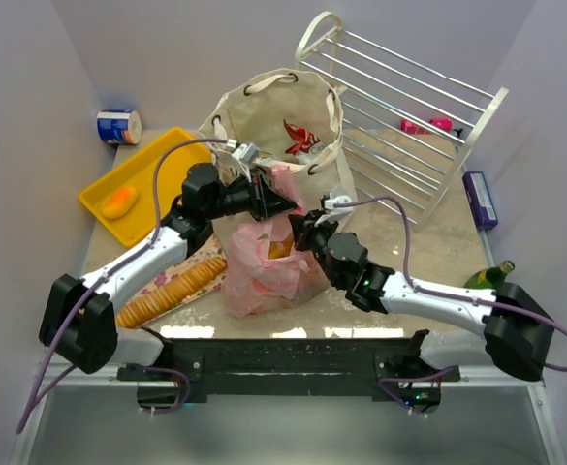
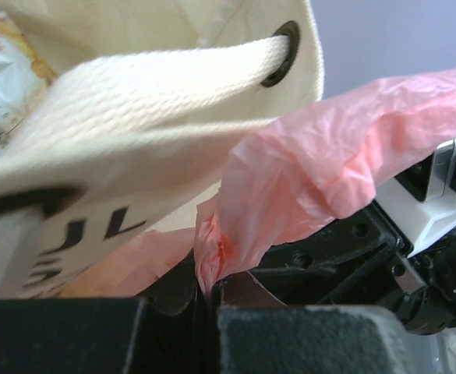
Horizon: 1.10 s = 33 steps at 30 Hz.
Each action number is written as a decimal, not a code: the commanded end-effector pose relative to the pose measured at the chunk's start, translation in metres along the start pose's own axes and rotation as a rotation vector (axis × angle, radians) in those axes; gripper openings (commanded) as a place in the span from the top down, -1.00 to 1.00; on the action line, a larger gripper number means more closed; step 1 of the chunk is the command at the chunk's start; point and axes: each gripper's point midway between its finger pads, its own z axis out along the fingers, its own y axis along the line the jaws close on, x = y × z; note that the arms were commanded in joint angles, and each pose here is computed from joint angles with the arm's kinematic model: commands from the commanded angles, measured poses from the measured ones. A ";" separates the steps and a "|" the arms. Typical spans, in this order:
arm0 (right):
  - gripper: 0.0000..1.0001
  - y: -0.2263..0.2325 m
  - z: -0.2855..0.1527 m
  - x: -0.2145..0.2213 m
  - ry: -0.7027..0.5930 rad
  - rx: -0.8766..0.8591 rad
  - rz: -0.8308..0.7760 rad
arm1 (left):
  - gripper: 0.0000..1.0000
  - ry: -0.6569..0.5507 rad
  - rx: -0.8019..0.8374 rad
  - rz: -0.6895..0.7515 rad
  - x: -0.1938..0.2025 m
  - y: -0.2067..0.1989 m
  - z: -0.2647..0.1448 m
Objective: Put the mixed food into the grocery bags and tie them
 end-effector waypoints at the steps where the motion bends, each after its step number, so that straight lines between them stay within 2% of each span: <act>1: 1.00 -0.042 -0.026 -0.017 -0.004 0.187 0.059 | 1.00 0.011 0.109 0.169 -0.018 -0.026 0.021; 3: 1.00 -0.060 -0.040 -0.017 0.030 0.260 0.031 | 1.00 0.020 0.125 0.210 -0.019 -0.028 0.029; 4: 1.00 -0.066 -0.045 -0.017 0.032 0.290 0.040 | 0.92 0.006 0.131 0.227 -0.027 -0.033 0.030; 5: 1.00 -0.072 -0.049 -0.015 0.042 0.311 0.038 | 0.73 -0.005 0.121 0.236 -0.032 -0.032 0.031; 6: 1.00 -0.079 -0.057 -0.014 0.053 0.332 0.031 | 0.27 -0.017 0.110 0.266 -0.037 -0.032 0.030; 8: 1.00 -0.085 -0.062 -0.015 0.044 0.351 0.056 | -0.19 -0.037 0.078 0.322 -0.049 -0.034 0.028; 9: 1.00 -0.087 -0.067 -0.016 0.042 0.351 0.067 | -0.52 -0.047 0.066 0.352 -0.056 -0.037 0.024; 11: 1.00 -0.087 -0.068 -0.017 0.039 0.353 0.082 | -0.72 -0.045 -0.003 0.390 -0.064 -0.035 0.016; 12: 1.00 -0.086 -0.068 -0.017 0.044 0.354 0.083 | -0.91 -0.056 -0.029 0.458 -0.072 -0.037 0.007; 13: 1.00 -0.086 -0.067 -0.018 0.044 0.357 0.086 | -0.97 -0.016 -0.072 0.454 -0.066 -0.033 -0.001; 15: 1.00 -0.082 -0.066 -0.021 0.044 0.343 0.093 | -1.00 -0.044 -0.138 0.519 -0.078 -0.036 -0.022; 16: 1.00 -0.080 -0.066 -0.022 0.046 0.335 0.094 | -1.00 -0.023 -0.155 0.517 -0.071 -0.033 -0.029; 18: 1.00 -0.077 -0.065 -0.022 0.043 0.318 0.107 | -1.00 -0.029 -0.132 0.536 -0.067 -0.045 -0.042; 21: 1.00 -0.073 -0.066 -0.021 0.034 0.273 0.116 | -1.00 0.014 -0.070 0.479 -0.039 -0.047 -0.045; 26: 1.00 -0.071 -0.072 -0.019 0.025 0.215 0.107 | -1.00 0.034 -0.029 0.408 -0.013 -0.035 -0.036; 33: 1.00 -0.068 -0.075 -0.022 0.019 0.168 0.060 | -1.00 0.032 0.011 0.424 -0.015 -0.022 -0.011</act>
